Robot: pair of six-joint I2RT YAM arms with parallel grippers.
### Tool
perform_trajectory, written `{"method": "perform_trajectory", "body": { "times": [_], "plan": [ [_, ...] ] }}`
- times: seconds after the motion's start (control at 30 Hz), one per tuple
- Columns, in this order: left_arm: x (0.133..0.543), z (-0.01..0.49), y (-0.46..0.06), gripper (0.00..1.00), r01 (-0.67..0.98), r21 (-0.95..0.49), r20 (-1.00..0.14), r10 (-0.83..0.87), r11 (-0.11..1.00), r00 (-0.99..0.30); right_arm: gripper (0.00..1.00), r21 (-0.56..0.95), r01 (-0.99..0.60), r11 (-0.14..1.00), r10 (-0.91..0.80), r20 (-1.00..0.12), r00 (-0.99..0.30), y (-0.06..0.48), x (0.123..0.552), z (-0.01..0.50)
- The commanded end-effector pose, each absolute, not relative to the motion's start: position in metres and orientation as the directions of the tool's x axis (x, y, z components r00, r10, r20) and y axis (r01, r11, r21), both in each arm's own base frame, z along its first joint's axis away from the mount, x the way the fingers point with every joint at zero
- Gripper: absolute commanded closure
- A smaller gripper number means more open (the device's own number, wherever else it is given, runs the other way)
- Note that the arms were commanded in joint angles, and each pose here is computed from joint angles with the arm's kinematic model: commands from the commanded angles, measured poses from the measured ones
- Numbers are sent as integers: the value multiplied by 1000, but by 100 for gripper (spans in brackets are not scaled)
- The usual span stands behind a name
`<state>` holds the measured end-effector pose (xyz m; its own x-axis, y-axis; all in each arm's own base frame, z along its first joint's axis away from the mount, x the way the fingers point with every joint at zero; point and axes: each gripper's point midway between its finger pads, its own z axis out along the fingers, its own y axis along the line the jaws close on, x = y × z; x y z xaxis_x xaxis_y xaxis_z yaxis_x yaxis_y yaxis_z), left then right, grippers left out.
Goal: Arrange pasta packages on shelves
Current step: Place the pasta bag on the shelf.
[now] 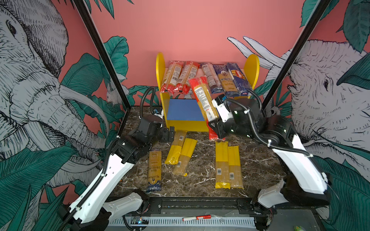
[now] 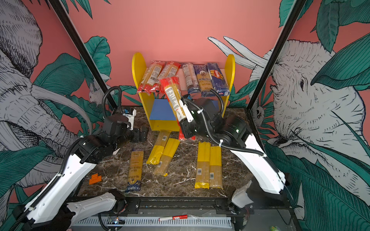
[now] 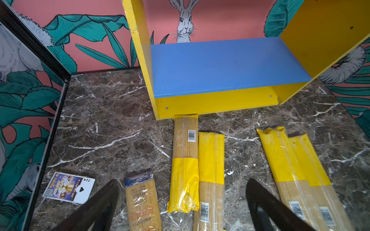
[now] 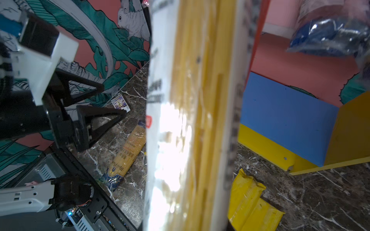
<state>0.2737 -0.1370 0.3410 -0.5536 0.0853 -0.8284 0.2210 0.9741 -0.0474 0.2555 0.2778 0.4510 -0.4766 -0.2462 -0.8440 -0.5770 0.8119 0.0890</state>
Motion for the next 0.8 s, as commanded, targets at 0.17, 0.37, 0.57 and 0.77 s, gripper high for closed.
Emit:
{"method": "perform_trajectory", "body": {
  "times": [0.17,0.37,0.57,0.77],
  "plan": [
    [306,366,-137,1,163,20,-864,99,986,-494,100,308,-543,782,126,-930,-346,284,378,534],
    [314,371,-130,1,125,6,-891,62,992,-450,100,343,-593,729,186,-932,-311,291,425,535],
    [320,373,-148,1,169,-134,-878,-38,977,-477,100,390,-618,683,264,-920,-289,288,436,550],
    [343,392,-202,1,326,-259,-877,-80,909,-474,88,433,-662,612,378,-895,-236,284,439,583]
  ]
}}
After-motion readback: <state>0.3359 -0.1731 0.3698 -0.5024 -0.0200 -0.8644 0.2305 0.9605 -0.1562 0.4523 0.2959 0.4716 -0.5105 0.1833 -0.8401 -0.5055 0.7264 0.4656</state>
